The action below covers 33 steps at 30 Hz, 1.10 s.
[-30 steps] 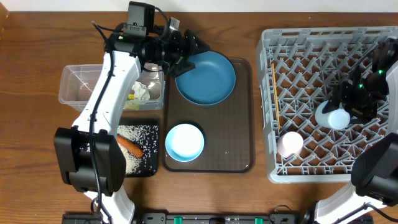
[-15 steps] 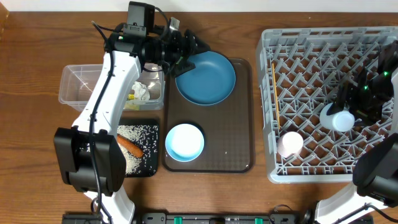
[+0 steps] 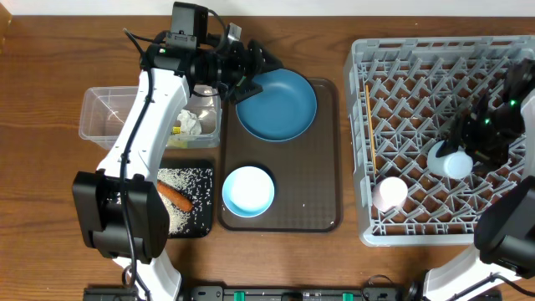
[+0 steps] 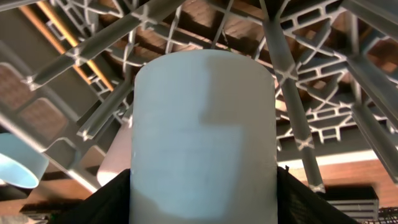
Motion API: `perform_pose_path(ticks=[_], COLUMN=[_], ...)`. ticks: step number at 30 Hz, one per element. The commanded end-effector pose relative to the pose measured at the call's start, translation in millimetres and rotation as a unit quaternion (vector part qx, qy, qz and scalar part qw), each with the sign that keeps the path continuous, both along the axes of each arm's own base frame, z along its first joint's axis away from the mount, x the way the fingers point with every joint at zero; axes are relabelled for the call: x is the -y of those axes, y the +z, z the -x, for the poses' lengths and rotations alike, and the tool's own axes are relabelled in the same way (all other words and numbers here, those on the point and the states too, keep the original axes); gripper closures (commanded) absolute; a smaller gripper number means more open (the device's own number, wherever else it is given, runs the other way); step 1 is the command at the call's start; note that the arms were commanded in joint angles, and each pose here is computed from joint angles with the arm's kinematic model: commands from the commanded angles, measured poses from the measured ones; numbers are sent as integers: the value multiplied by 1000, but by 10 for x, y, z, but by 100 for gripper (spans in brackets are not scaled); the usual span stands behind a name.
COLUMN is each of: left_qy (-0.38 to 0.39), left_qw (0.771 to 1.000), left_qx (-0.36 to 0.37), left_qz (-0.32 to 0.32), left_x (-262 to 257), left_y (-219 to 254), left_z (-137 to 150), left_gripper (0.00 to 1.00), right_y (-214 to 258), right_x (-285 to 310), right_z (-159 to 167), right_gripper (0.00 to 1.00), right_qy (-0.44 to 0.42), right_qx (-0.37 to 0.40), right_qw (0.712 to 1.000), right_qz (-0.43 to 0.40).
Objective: Sort waste into correct bins and load items into the dishwasher rack
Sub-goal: 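Lower the light-blue cup into the grey rack and release it, then move the right gripper left over the tray toward the light-blue bowl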
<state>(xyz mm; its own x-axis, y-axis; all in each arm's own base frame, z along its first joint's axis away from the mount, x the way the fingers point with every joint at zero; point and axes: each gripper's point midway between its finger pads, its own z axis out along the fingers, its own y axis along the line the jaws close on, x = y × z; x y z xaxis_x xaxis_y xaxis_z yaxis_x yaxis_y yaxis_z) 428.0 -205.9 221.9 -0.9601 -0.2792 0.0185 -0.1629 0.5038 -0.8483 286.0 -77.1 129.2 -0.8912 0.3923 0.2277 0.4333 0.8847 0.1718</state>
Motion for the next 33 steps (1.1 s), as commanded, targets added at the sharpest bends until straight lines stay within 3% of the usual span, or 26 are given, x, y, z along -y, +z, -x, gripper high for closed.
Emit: perform_pose_path(ticks=[1,6,7,10,11,21,29,33], left_qy=[-2,-2,-2,-2,-2,-2,-2,-2], left_qw=[1000,1000,1000,1000,1000,1000,1000,1000], left_qx=[8,8,8,8,8,8,8,8], left_qz=[-6,-6,-6,-6,-6,-6,-6,-6], left_x=[-14,-14,-14,-14,-14,-14,-14,-14], left_y=[0,0,0,0,0,0,0,0], left_z=[-6,-6,-6,-6,-6,-6,-6,-6], left_gripper=[18,18,18,18,18,18,18,18], right_y=[-105,-191,-198,-198,-197,-15,776,987], right_x=[-83,-123,-123,-125,-125,-117,-448,-697], right_z=[40,58,58,58,58,2,-286,-258], right_gripper=[61,56,50,8,1,1,3,1], right_qy=[11,14,14,14,14,13,60,102], right_qx=[-10,-13,-13,-13,-13,-3,128,165], right_qw=[1000,1000,1000,1000,1000,1000,984,974], right_qz=[-14,-19,-19,-19,-19,-19,-108,-118])
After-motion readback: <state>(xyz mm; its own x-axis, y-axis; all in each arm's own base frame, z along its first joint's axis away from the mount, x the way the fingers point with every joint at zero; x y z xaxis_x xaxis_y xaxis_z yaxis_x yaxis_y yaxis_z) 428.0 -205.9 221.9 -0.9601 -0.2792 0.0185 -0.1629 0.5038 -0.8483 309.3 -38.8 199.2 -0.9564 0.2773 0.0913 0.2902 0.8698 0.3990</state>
